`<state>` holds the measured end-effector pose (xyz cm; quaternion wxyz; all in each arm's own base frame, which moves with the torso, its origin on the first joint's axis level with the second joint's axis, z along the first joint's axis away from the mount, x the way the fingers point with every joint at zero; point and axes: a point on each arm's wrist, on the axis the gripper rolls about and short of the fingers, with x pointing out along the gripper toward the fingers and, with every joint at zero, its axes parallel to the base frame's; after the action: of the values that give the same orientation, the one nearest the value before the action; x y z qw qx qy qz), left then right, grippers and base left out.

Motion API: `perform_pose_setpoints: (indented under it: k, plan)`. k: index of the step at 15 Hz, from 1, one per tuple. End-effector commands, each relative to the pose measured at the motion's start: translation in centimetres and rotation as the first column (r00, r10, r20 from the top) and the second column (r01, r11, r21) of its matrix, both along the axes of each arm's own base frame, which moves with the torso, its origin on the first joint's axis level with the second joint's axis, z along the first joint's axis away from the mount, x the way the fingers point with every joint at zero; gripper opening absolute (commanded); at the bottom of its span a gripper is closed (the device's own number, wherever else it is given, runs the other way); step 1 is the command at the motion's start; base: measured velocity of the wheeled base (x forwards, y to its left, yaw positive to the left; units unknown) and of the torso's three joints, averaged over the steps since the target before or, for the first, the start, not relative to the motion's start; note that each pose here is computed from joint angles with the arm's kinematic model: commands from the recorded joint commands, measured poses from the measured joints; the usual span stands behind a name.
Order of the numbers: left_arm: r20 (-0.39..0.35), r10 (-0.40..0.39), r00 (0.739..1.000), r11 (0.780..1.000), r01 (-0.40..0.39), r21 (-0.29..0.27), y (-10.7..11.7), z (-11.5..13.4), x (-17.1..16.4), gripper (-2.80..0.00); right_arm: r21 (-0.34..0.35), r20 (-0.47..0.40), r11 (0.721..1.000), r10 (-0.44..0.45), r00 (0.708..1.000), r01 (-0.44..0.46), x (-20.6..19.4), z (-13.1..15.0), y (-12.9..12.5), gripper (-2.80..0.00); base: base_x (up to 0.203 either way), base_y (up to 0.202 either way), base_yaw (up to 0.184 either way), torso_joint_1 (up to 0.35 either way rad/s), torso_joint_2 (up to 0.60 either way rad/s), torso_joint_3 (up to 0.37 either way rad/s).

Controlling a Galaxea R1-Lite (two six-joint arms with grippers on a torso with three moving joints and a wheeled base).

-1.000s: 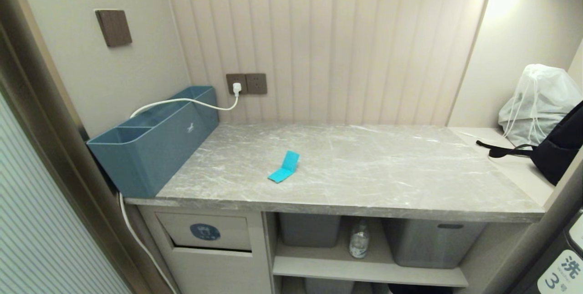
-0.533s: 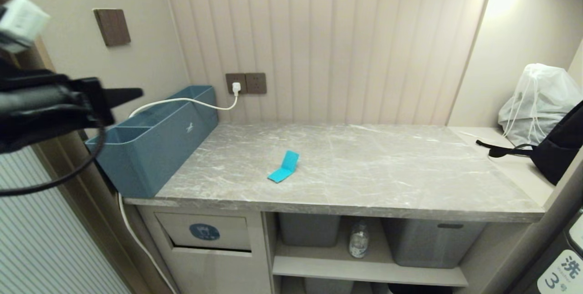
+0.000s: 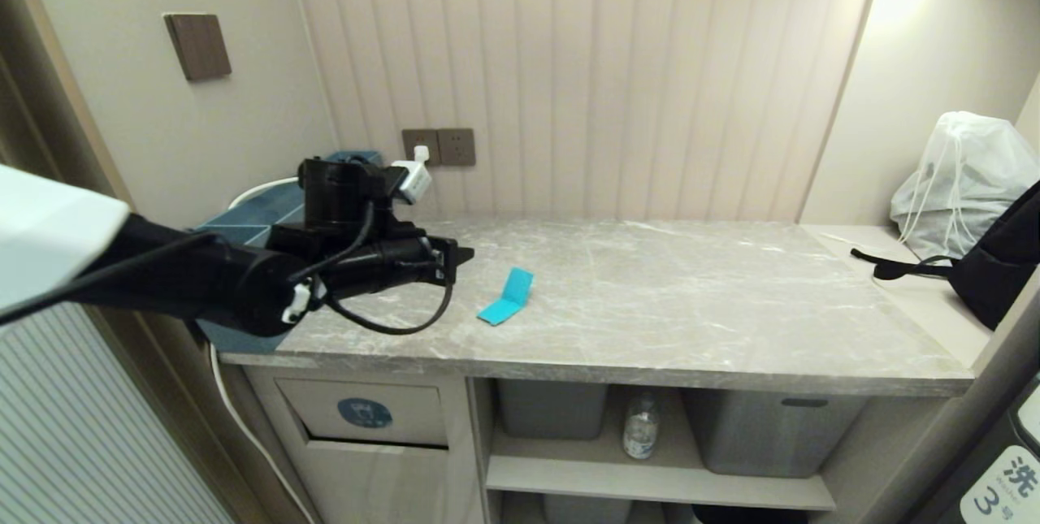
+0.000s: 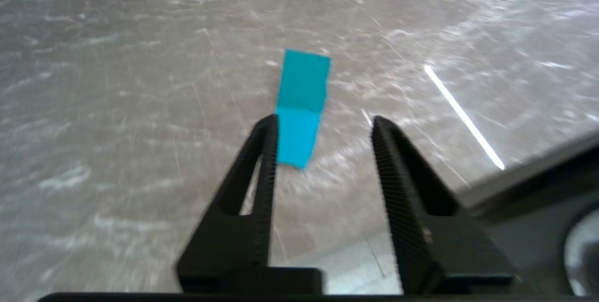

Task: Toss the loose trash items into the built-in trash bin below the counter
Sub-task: Pick up the garbage

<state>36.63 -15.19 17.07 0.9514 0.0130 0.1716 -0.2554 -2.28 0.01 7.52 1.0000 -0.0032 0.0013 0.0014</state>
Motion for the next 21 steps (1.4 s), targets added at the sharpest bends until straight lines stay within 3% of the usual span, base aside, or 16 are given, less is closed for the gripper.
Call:
perform_pose_setpoints:
  k: [1, 3, 5, 8, 10, 13, 21]
  plan:
    - [-0.035, 0.009, 0.999, 1.0, -0.009, 0.025, -1.4, -4.6, 3.0, 0.0, -0.001, 0.0, 1.0, 0.0, 1.0, 0.0, 0.0, 0.0, 0.0, -2.8, 0.0, 0.0, 0.0, 0.0, 0.0, 0.0]
    - [0.06, 0.025, 0.998, 1.0, -0.026, 0.012, -2.3, -6.1, 5.5, 0.0, 0.0, 0.0, 1.0, 0.0, 1.0, 0.0, 0.0, 0.0, 0.0, -2.8, 0.0, 0.0, 0.0, 0.0, 0.0, 0.0]
    - [0.138, 0.014, 0.99, 0.999, -0.019, 0.035, -3.1, -8.3, 7.2, 0.0, 0.0, 0.0, 1.0, 0.0, 1.0, 0.0, 0.0, 0.0, 0.0, -2.8, 0.0, 0.0, 0.0, 0.0, 0.0, 0.0]
    - [0.296, 0.006, 0.955, 0.999, -0.016, 0.03, -4.2, -11.2, 9.6, 0.0, 0.0, 0.0, 1.0, 0.0, 1.0, 0.0, 0.0, 0.0, 0.0, -2.8, 0.0, 0.0, 0.0, 0.0, 0.0, 0.0]
    - [0.352, 0.008, 0.936, 1.0, -0.014, 0.015, -4.9, -12.0, 10.7, 0.0, 0.0, 0.0, 1.0, 0.0, 1.0, 0.0, 0.0, 0.0, 0.0, -2.8, 0.0, 0.0, 0.0, 0.0, 0.0, 0.0]
    - [0.383, 0.008, 0.924, 1.0, -0.01, 0.001, -5.7, -13.2, 12.1, 0.0, 0.0, 0.0, 1.0, 0.0, 1.0, 0.0, 0.0, 0.0, 0.0, -2.8, 0.0, 0.0, 0.0, 0.0, 0.0, 0.0]
    - [0.352, -0.042, 0.935, 0.999, 0.039, 0.015, -8.1, -14.9, 12.1, 0.0, 0.0, 0.0, 1.0, 0.0, 1.0, 0.0, 0.0, 0.0, 0.0, -2.8, 0.0, 0.0, 0.0, 0.0, 0.0, 0.0]
